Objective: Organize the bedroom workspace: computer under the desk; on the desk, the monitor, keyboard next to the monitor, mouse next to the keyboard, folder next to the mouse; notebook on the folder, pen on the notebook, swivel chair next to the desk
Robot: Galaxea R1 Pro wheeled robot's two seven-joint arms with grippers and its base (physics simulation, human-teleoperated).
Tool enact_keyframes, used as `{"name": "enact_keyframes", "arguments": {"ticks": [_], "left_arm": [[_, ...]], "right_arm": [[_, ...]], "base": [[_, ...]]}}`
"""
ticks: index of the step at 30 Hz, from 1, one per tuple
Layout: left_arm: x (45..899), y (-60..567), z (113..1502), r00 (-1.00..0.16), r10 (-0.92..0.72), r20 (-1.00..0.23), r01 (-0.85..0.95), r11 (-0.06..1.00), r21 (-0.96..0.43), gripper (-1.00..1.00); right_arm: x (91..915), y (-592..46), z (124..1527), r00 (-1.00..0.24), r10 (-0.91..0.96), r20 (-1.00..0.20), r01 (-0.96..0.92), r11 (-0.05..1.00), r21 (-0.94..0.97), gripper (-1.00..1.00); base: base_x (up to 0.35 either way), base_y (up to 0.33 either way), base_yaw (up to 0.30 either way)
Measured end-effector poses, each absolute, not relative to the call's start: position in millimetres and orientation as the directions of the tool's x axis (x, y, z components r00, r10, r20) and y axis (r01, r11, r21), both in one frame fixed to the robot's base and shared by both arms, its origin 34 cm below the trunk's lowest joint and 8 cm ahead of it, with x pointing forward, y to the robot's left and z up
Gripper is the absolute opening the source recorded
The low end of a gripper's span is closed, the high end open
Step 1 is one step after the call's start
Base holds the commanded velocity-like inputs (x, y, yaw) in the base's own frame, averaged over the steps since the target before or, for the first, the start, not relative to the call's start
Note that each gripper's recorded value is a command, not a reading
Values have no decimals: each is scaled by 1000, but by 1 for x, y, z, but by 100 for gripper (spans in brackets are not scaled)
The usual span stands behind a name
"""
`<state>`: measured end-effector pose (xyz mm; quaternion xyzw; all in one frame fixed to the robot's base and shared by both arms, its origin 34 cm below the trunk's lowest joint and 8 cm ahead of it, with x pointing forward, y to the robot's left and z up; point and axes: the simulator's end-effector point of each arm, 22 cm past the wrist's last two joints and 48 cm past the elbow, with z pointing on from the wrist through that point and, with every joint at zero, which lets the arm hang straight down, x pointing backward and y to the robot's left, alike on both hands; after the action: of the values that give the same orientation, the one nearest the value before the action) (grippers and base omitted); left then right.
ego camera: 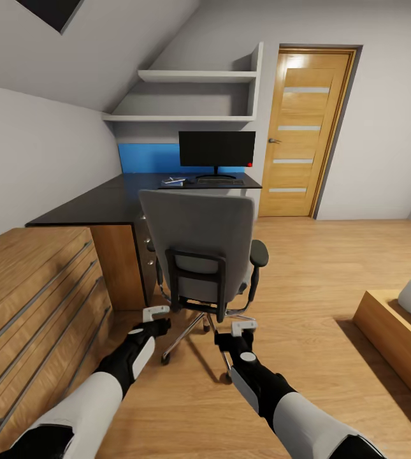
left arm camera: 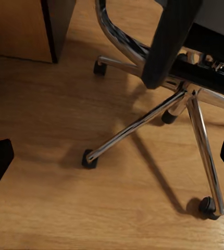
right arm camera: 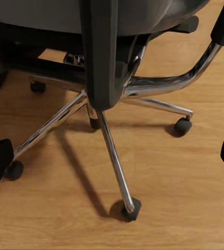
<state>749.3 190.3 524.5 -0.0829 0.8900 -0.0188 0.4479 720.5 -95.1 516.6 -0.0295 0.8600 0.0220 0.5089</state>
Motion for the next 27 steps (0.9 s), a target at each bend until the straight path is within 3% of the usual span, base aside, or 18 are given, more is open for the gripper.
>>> {"name": "enact_keyframes", "arguments": {"ticks": [27], "left_arm": [[743, 194, 494, -577, -158, -802, -132, 986, -99, 100]], "right_arm": [[726, -92, 516, -352, 11, -936, -64, 997, 35, 100]], "base": [[0, 0, 0]]}}
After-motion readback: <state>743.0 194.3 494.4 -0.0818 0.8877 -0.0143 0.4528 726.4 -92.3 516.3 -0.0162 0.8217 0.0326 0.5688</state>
